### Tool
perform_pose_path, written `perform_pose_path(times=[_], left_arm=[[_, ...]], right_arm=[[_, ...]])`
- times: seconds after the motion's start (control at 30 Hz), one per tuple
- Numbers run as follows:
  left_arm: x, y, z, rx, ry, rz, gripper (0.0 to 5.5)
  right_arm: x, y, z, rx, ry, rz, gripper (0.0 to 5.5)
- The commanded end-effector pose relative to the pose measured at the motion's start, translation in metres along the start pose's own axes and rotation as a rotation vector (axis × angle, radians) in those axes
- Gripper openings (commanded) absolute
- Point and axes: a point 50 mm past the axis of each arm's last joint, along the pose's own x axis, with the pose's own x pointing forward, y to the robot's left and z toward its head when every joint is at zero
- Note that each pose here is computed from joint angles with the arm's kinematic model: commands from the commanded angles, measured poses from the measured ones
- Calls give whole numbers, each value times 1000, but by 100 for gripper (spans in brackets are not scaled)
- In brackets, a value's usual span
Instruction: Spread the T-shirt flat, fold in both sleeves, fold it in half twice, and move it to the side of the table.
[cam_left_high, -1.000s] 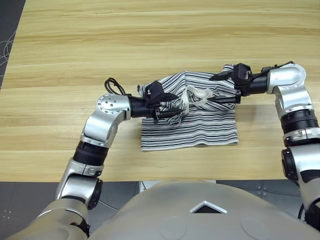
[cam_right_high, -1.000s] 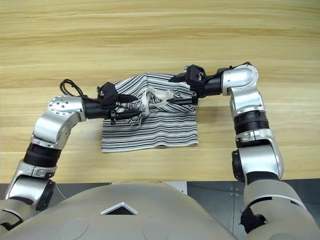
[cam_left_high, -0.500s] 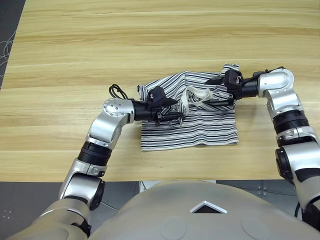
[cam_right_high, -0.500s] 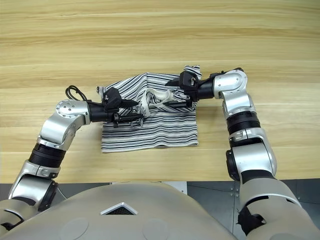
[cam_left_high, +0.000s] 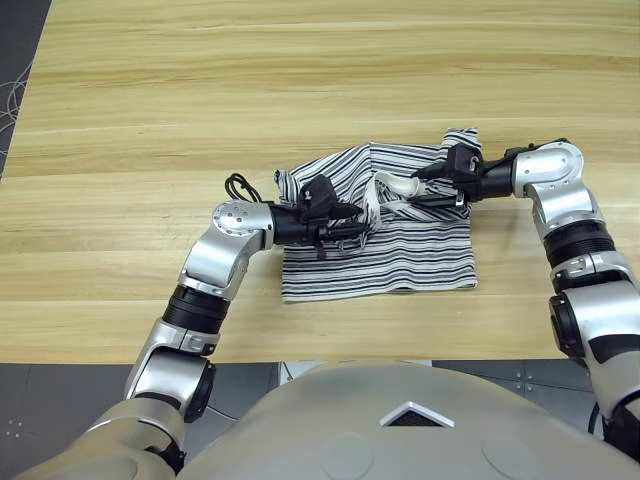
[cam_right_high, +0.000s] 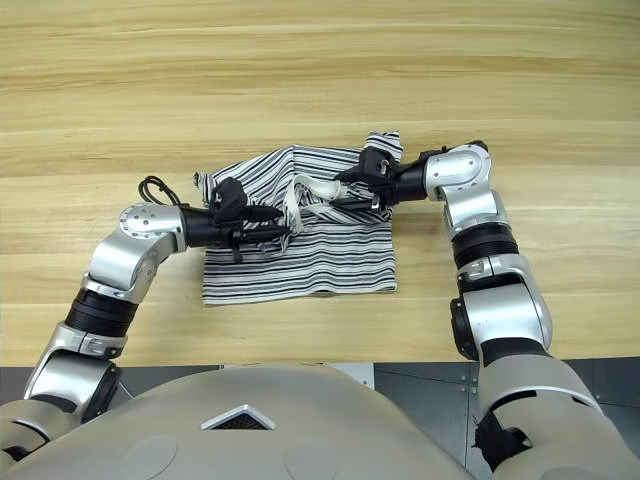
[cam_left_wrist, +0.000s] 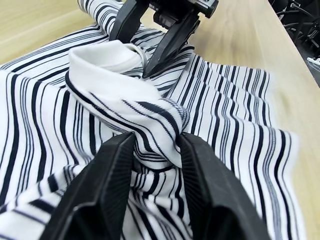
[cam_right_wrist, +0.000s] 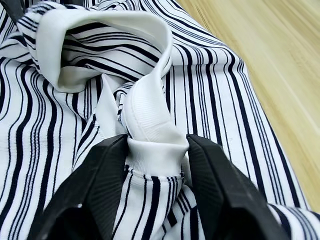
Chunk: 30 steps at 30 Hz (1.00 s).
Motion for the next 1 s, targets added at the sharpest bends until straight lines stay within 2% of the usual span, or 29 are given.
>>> perform_pose_path(times=[0.03, 0.17, 0.27, 0.47, 0.57, 0.63, 0.7, 0.77, 0.83, 0.9, 1.0], left_arm=[[-1, -1, 1, 3, -1, -17, 87], [1, -4, -1, 0, 6, -30, 18], [2, -5, -2, 7, 11, -38, 10], [1, -3, 1, 33, 4, -44, 10], [-18, 27, 20, 160, -2, 63, 10], [-46, 49, 38, 306, 23, 137, 10], [-70, 53, 55, 440, 27, 138, 10], [-90, 39, 61, 591, 74, 52, 10], [-106, 14, 52, 728, 190, -92, 10], [-112, -9, 43, 803, 283, -209, 10], [-113, -38, 34, 825, 315, -376, 10]], right_arm=[[0, -6, 6, -32, 4, -7, 141], [0, -6, 6, -31, 4, -8, 62], [-1, -7, 6, -30, 3, -11, 14], [-5, -10, 10, -32, -8, -16, 14], [-27, -23, 19, -33, -22, -50, 14], [-52, -28, 23, -21, -24, -33, 14], [-71, -22, 26, -18, -22, 36, 14], [-81, -8, 25, -26, 19, 129, 14], [-85, 11, 24, -39, 81, 218, 14], [-84, 28, 27, -53, 120, 294, 14], [-82, 50, 32, -59, 141, 404, 14]])
